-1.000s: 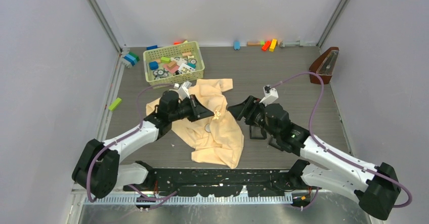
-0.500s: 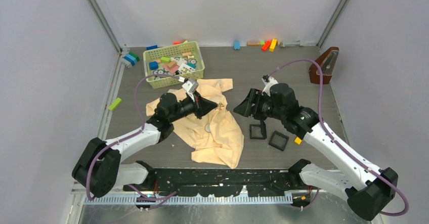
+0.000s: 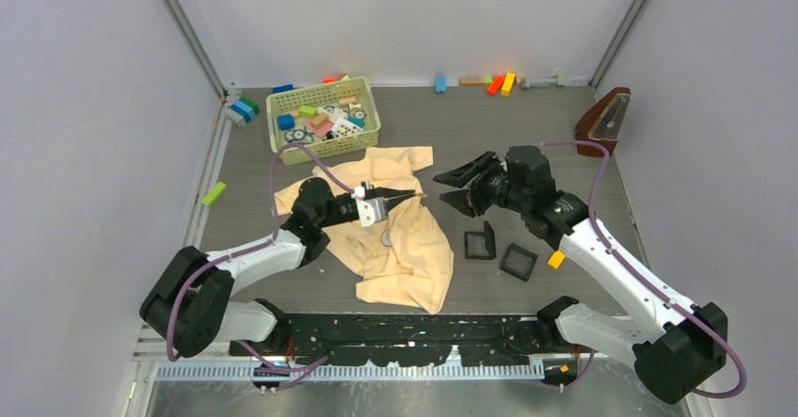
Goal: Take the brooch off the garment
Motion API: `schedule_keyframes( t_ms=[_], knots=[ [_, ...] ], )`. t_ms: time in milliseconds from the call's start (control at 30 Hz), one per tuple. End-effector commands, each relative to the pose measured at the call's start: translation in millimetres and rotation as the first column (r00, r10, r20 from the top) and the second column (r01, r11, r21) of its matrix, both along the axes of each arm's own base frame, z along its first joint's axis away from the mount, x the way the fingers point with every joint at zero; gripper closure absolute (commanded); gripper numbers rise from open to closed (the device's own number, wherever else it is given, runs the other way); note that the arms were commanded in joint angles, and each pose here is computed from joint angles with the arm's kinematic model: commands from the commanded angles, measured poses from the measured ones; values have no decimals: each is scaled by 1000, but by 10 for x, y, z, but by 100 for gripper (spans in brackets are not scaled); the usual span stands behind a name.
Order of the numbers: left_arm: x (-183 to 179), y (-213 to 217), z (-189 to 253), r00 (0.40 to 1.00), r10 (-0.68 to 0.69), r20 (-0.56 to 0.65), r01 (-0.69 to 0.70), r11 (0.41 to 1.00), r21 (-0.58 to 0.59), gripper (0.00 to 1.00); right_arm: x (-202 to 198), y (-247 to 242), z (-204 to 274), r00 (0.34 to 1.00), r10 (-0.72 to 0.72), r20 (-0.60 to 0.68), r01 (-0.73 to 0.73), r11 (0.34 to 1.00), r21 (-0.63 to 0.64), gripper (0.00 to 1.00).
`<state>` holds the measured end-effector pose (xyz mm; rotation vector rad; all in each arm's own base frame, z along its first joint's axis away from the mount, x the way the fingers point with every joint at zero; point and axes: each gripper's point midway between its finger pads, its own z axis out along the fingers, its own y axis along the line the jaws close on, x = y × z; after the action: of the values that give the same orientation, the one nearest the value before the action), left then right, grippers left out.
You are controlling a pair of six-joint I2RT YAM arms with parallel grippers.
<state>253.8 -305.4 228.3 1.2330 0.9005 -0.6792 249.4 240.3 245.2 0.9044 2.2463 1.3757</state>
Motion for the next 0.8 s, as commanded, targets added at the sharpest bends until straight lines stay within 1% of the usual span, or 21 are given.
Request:
schedule_keyframes(
  t_ms=[0, 100, 367, 433, 500, 533, 600, 667, 767],
  knots=[
    [-20, -118, 292, 945, -15, 328, 15, 1000, 4, 100, 192, 75, 283, 987, -125, -100, 146, 959, 244, 48],
    [-17, -161, 291, 930, -4, 368, 0, 1000, 12, 100, 219, 119, 221, 985, -117, -126, 144, 961, 234, 48],
    [-7, -210, 322, 914, 22, 406, -29, 1000, 12, 100, 253, 99, 41, 980, -139, -143, 164, 970, 178, 48],
    [18, -201, 336, 905, 38, 423, -47, 999, 12, 100, 271, 44, 6, 979, -163, -124, 179, 974, 138, 48],
    [38, -193, 337, 901, 48, 430, -60, 998, 16, 100, 254, -62, -91, 973, -199, -121, 208, 976, 65, 48],
    [44, -192, 334, 900, 48, 432, -63, 998, 21, 100, 250, -85, -85, 972, -206, -110, 213, 975, 57, 48],
    [49, -199, 333, 899, 45, 436, -63, 998, 27, 100, 247, -77, -114, 973, -201, -112, 208, 976, 59, 48],
    [55, -210, 353, 897, 45, 440, -62, 998, 25, 100, 214, 13, -137, 978, -154, -139, 167, 982, 90, 48],
    [53, -237, 371, 895, 40, 444, -56, 998, 24, 100, 221, 93, -151, 982, -126, -142, 143, 983, 112, 49]
  ],
)
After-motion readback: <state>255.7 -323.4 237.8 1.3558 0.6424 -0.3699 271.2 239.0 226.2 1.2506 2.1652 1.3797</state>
